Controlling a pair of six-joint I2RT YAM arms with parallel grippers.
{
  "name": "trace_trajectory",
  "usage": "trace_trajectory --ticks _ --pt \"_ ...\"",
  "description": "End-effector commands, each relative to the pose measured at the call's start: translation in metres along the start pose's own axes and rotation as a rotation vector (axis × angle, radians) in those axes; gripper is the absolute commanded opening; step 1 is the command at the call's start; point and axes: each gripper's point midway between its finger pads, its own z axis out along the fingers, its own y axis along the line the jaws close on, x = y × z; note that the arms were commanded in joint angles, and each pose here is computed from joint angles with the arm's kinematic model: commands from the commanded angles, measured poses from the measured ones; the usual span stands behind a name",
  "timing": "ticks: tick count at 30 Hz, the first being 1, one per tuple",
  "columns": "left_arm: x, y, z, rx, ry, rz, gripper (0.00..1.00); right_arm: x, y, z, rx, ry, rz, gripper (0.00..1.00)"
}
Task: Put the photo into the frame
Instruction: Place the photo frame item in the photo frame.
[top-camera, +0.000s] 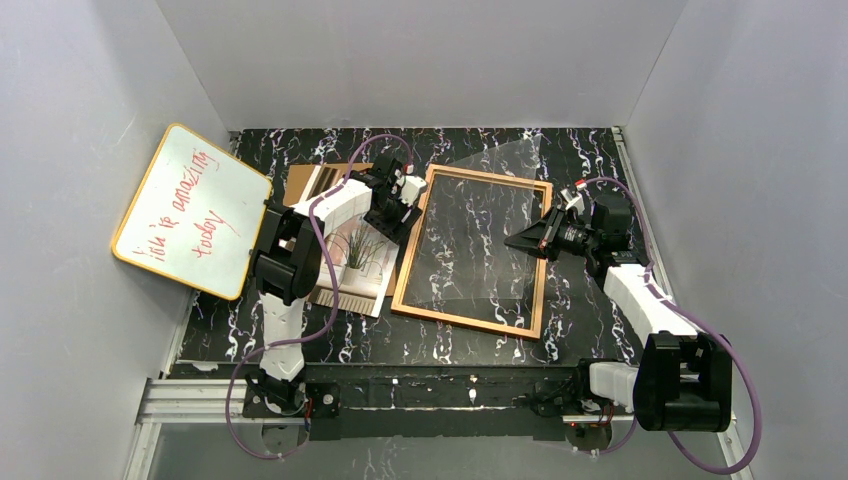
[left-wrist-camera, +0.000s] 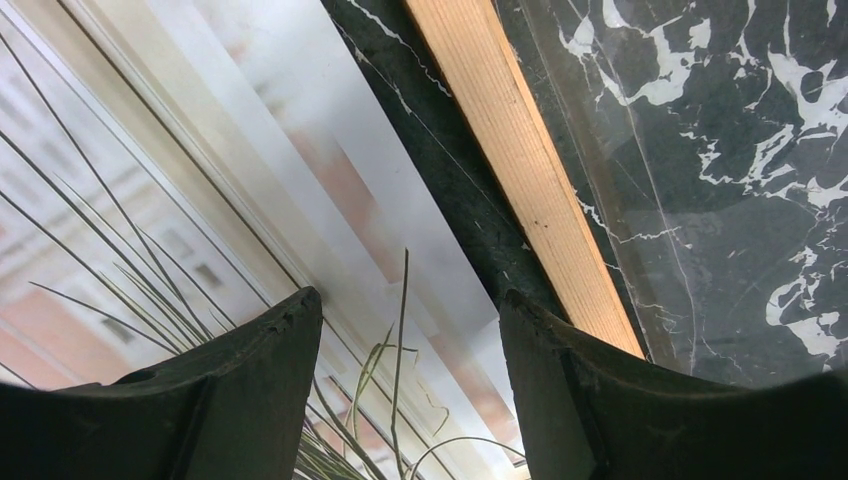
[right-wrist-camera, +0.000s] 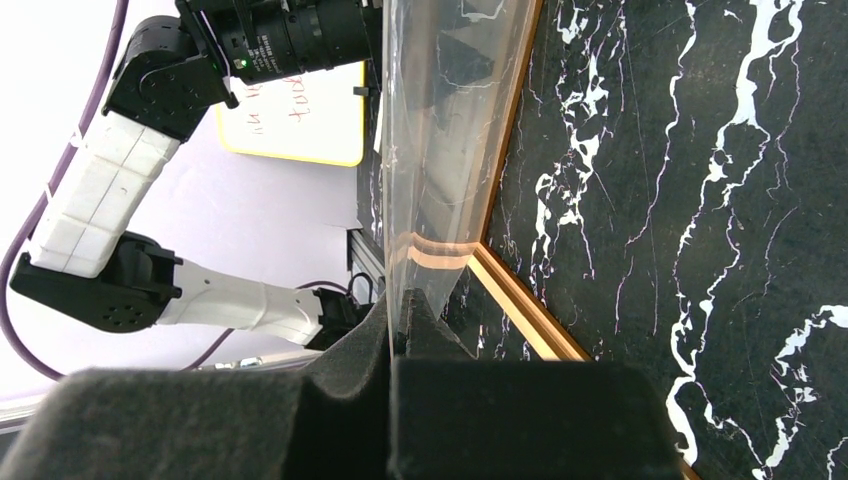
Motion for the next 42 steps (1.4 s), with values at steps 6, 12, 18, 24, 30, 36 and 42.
trace_trajectory --ticks 6,12,18,24,30,36,42 --pt "-0.002 0.001 -0.015 0.046 -0.022 -0.064 0.63 -0.012 0.04 -0.007 -0.097 -0.031 -0.095 0.01" --pt "-0.004 0.021 -0.019 0.017 -0.036 -0.11 0.62 -0.011 0.038 -0.008 -0.097 -0.038 -0.094 0.01" --pt "0.0 0.029 -0.019 -0.007 -0.026 -0.107 0.62 -0.003 0.014 0.0 -0.083 -0.018 -0.05 0.01" --pt "0.007 0.023 -0.015 0.016 -0.012 -0.11 0.62 0.001 -0.004 0.002 -0.021 0.004 -0.095 0.01" --pt "0.008 0.021 -0.014 0.026 -0.01 -0.108 0.62 0.006 -0.022 0.003 0.025 0.006 -0.081 0.01" --pt "0.01 0.013 -0.012 0.037 -0.004 -0.092 0.62 0.01 -0.03 0.004 0.048 0.003 -0.072 0.01" --pt "0.007 0.008 -0.011 0.041 -0.005 -0.082 0.62 0.01 -0.035 0.0 0.087 0.001 -0.088 0.01"
